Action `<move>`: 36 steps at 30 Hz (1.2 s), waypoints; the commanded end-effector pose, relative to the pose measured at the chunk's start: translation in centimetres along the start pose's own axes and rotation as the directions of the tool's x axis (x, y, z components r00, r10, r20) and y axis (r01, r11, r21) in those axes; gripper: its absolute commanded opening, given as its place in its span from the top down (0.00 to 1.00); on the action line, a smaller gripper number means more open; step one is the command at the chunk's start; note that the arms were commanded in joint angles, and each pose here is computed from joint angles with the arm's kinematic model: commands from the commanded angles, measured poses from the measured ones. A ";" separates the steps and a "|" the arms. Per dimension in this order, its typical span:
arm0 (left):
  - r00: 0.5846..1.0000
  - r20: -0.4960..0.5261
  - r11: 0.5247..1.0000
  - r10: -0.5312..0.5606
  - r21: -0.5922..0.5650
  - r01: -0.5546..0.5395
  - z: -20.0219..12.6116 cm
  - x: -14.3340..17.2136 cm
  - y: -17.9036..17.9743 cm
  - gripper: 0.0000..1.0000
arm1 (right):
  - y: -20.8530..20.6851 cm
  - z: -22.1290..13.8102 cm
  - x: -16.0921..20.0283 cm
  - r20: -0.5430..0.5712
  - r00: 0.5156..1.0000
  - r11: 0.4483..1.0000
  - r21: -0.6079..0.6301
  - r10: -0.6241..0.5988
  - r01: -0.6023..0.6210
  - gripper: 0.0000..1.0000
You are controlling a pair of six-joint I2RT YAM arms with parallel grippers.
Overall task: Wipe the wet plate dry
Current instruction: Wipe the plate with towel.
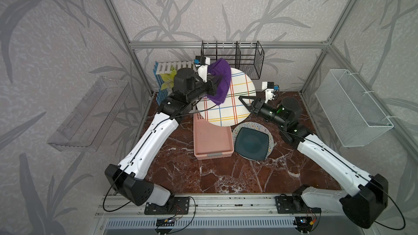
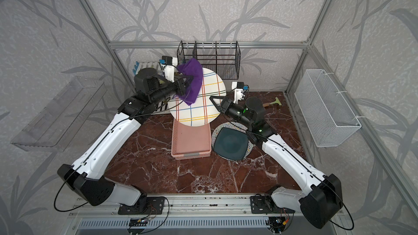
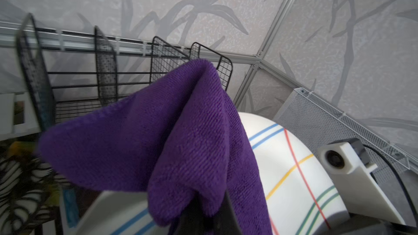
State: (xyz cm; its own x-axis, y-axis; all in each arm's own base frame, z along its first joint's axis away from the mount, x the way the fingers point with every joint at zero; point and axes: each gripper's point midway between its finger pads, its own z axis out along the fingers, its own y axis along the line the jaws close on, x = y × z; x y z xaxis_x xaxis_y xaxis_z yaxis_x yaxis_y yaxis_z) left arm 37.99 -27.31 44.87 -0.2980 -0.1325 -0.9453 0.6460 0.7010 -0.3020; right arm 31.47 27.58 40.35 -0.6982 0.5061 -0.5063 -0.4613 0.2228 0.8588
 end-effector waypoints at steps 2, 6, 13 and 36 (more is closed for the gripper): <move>0.982 -0.188 0.999 0.014 0.045 -0.006 2.2 7.2 -1.7 1.00 | 9.6 -3.5 -4.2 0.137 0.981 0.949 -0.265 -0.141 0.173 1.00; 0.981 0.007 0.977 -0.196 0.081 0.195 -2.0 2.3 1.2 1.00 | 6.6 -6.1 -8.5 0.255 0.966 0.972 -0.217 -0.029 0.086 1.00; 0.775 0.187 0.745 -0.604 0.479 0.465 -10.0 -4.4 1.3 1.00 | 9.3 -10.5 -11.4 0.341 0.934 0.896 -0.441 0.108 0.058 1.00; 0.666 -0.157 0.169 -0.729 0.902 0.397 -11.6 -7.1 -15.3 1.00 | 8.7 -1.9 -12.7 0.262 0.931 0.861 -0.499 0.255 -0.095 1.00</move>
State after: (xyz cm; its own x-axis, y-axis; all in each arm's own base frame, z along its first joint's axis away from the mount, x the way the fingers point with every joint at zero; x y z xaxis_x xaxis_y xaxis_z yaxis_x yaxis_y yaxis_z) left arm 27.14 -30.39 53.51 -0.8233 -0.5009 -0.2670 0.5217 -0.4823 -0.7037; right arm 31.18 23.69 55.70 -0.6770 0.6634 -0.3187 -0.6487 -0.3333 0.6842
